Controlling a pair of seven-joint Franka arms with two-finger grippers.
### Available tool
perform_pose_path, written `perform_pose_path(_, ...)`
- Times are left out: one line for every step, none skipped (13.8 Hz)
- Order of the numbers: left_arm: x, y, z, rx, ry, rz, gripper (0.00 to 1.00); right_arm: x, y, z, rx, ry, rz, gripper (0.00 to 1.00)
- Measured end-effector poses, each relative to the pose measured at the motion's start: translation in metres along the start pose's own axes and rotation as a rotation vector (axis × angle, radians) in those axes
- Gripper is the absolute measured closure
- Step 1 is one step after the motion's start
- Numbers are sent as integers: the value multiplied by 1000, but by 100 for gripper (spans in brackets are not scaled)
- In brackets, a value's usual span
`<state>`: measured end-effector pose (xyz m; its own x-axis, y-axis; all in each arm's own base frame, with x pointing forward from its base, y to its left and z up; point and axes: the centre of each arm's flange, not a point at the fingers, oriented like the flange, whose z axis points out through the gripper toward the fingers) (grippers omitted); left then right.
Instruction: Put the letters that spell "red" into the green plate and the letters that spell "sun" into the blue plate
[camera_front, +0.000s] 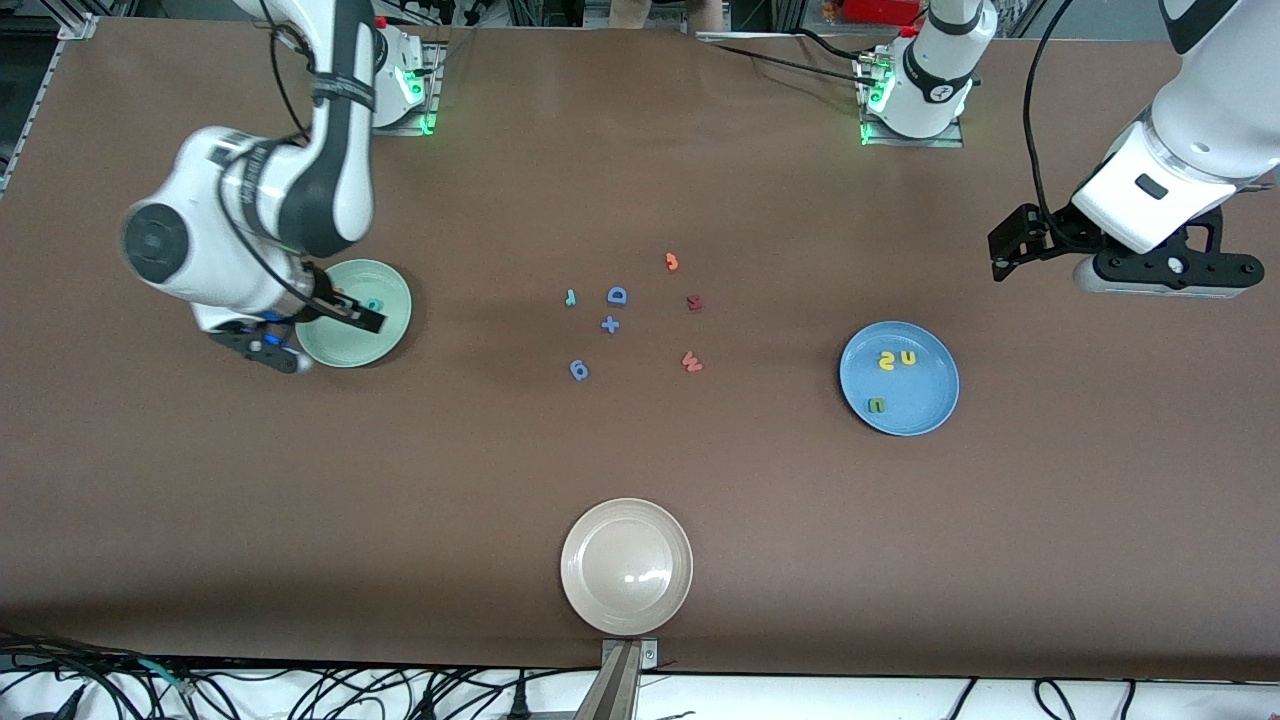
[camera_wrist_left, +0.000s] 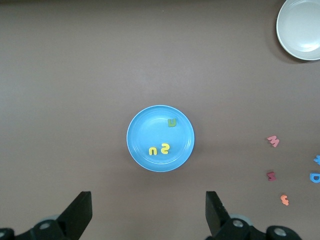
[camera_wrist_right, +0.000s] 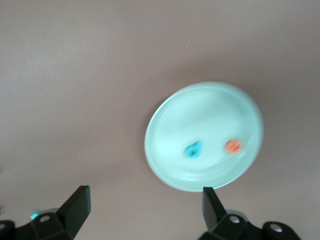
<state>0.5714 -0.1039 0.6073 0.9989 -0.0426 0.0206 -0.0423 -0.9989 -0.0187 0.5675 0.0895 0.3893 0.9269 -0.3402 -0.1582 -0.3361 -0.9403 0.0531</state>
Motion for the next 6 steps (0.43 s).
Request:
perform_pose_path(0, 0, 0, 0, 0, 0, 0, 4, 11, -22, -14, 26, -50, 0)
perform_pose_path(0, 0, 0, 0, 0, 1, 0, 7, 20, -40, -23, 50, -92, 0)
perform_pose_path(0, 2, 0, 0, 0, 3, 0, 8, 27, -54, -22, 67, -115, 0)
perform_pose_path(-1, 4, 0, 0, 0, 7, 0, 9, 36, -68, -19, 84, -119, 0)
perform_pose_path(-1, 7, 0, -1, 0, 13, 0, 9, 42, -81, -16, 105, -121, 0)
perform_pose_path(-1, 10, 0, -1, 0, 17, 0, 8, 44, -96, -12, 119, -123, 0)
